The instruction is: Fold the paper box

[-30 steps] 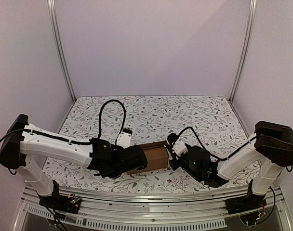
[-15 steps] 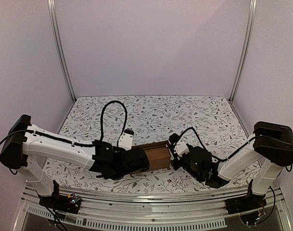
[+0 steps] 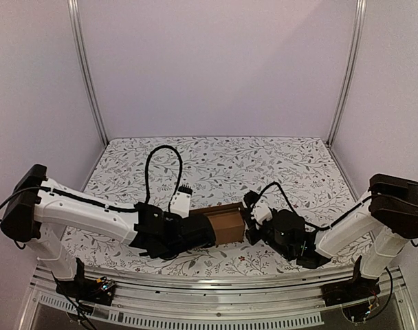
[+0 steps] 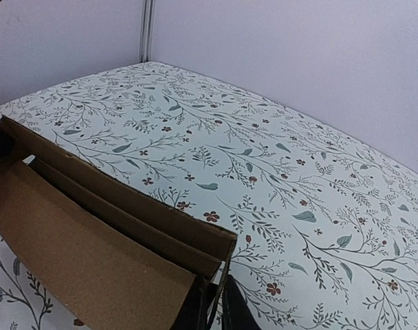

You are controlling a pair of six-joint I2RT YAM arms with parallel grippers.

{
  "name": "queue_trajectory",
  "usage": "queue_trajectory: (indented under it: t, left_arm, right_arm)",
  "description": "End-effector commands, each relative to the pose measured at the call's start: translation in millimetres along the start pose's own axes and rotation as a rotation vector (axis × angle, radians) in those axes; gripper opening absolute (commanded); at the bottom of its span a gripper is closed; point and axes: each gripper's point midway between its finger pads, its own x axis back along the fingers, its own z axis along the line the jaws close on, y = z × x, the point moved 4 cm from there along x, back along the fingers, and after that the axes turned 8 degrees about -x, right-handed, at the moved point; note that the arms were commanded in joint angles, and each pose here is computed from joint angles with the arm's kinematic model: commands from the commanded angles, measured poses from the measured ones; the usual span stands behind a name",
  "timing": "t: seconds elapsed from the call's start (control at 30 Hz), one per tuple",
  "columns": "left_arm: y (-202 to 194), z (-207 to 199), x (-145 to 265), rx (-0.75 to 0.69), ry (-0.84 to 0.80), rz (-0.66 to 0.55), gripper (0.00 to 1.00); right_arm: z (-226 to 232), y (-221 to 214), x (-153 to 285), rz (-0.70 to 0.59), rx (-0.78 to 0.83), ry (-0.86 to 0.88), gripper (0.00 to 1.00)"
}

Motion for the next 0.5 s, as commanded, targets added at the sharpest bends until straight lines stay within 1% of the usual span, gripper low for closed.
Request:
queue_trajectory:
  t: [0.0,0.03,0.37,0.47]
  left_arm:
    - [-23.3,-26.0,2.4,-0.028,-0.102,0.093,0.0]
    - [-23.9,-25.9,2.1,-0.03,-0.1,0.095,0.0]
    - [-30.5,-26.6,1.4,-0.083,-0.07,0.083,0.0]
    - [-32.0,-27.6,1.3,-0.101,-0.064,0.076,0.0]
  right_arm:
    - [6.7,-2.3,7.5,0.04,0.017,0.055,0.17]
    - [5.6,0.5,9.3,0.037,0.019,0.051,0.22]
    - [-14.2,5.8,38.2,0.06,0.068,0.032,0.55]
    - [-19.1,0.5,49.5,0.102,0.089,0.049,0.66]
